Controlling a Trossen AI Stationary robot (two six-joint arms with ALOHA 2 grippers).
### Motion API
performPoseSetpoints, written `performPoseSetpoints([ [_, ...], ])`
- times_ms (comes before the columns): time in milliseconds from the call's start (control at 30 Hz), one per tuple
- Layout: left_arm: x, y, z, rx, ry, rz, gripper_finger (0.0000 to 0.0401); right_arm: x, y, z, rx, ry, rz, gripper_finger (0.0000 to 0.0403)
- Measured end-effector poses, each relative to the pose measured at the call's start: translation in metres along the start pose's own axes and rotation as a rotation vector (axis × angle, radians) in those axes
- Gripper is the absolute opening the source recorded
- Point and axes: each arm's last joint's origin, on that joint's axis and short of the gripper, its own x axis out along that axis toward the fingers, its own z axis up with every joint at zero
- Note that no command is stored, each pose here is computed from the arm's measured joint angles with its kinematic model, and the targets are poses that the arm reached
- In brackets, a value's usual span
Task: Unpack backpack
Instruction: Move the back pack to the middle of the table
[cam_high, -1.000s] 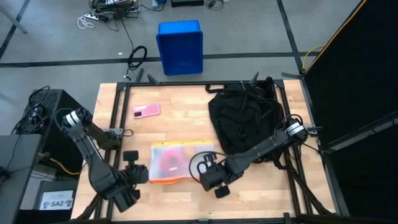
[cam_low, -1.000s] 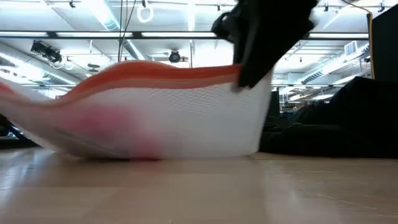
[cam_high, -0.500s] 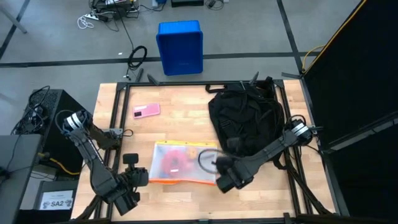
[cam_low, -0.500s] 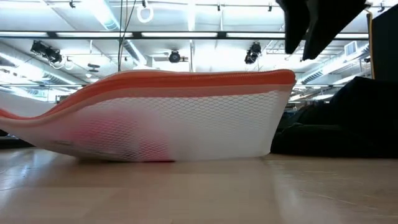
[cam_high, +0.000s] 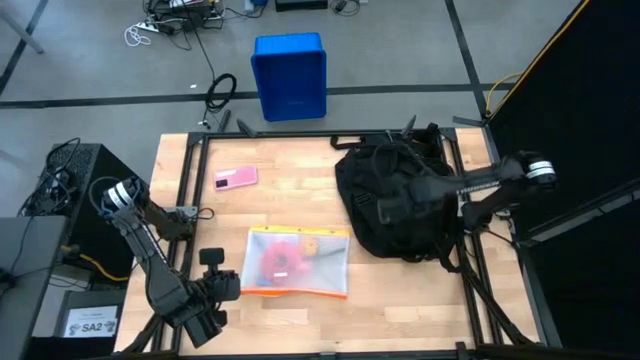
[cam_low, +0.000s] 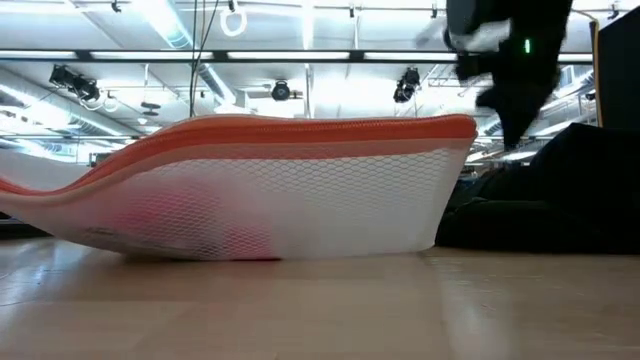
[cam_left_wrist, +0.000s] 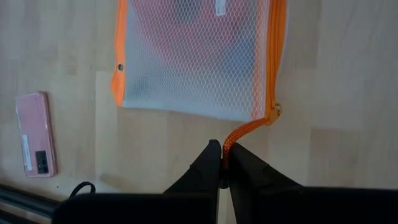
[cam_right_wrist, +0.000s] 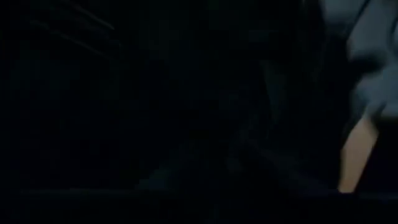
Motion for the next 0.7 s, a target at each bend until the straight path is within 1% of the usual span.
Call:
performPoseSetpoints([
  [67, 0.000, 0.000, 0.000, 0.003, -0.004, 0.004, 0.0000, 0.029, -0.008, 0.000, 0.036, 0.089, 0.032, 0.0049],
  [167, 0.000, 0.000, 0.000, 0.003, -0.006, 0.003, 0.0000, 0.069, -0.009, 0.003, 0.062, 0.166, 0.150, 0.0012],
  [233, 0.000, 0.000, 0.000, 0.003, -0.007, 0.002, 0.0000, 0.091, -0.004, 0.011, 0.064, 0.155, 0.275, 0.0004],
  [333, 0.000, 0.000, 0.001, 0.000, -0.010, -0.003, 0.0000, 0.112, 0.010, 0.029, 0.047, 0.081, 0.462, 0.0012],
  [433, 0.000, -0.004, 0.002, -0.012, -0.020, -0.038, 0.0000, 0.119, 0.032, 0.056, 0.018, -0.030, 0.607, 0.0015],
  [500, 0.000, -0.006, 0.003, -0.007, -0.022, -0.069, 0.0000, 0.119, 0.049, 0.075, -0.027, -0.076, 0.678, 0.0010],
  [600, -0.001, -0.011, 0.006, -0.019, -0.034, -0.118, 0.0000, 0.117, 0.078, 0.103, -0.115, -0.122, 0.756, 0.0002],
  [700, -0.001, -0.014, 0.007, -0.013, -0.036, -0.163, 0.0000, 0.109, 0.113, 0.132, -0.195, -0.179, 0.819, 0.0004],
])
